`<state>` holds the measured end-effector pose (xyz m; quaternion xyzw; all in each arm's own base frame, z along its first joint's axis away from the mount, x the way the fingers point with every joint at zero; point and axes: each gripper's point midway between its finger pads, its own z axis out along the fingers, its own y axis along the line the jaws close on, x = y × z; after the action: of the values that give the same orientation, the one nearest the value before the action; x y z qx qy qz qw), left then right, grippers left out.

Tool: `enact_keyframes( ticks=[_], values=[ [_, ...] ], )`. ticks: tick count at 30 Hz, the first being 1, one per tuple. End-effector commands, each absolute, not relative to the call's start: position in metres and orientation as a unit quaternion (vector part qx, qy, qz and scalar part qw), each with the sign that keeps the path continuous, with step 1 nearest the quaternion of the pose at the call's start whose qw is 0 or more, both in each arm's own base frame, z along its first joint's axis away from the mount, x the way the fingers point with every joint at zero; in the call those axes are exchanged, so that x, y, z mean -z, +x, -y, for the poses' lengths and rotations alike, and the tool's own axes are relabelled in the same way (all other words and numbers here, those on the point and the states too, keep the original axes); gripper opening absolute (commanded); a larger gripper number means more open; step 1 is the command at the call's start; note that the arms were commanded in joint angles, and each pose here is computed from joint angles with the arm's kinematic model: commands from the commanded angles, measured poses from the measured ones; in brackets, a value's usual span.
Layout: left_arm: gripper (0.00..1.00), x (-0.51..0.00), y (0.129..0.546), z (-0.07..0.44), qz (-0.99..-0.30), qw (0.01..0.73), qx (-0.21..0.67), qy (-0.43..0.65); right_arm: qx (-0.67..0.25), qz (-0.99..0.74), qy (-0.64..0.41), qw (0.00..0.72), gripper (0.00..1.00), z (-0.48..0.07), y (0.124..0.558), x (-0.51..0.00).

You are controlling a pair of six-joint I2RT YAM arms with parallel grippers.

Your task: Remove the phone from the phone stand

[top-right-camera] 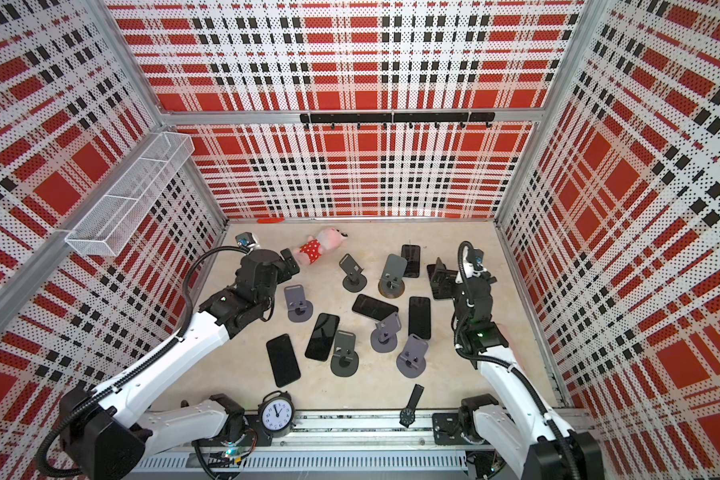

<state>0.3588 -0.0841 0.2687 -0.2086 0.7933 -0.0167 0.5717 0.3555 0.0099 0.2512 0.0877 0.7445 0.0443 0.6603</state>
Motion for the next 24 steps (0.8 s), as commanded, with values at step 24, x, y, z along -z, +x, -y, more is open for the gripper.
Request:
enact_keyframes(
  ticks=[24],
  values=[
    [0.98,-0.165,0.377,-0.024,-0.704,0.692,-0.123,-0.104,-0.105,-0.760,-0.077,0.637,1.00,-0.022,0.401,-0.135]
  ],
)
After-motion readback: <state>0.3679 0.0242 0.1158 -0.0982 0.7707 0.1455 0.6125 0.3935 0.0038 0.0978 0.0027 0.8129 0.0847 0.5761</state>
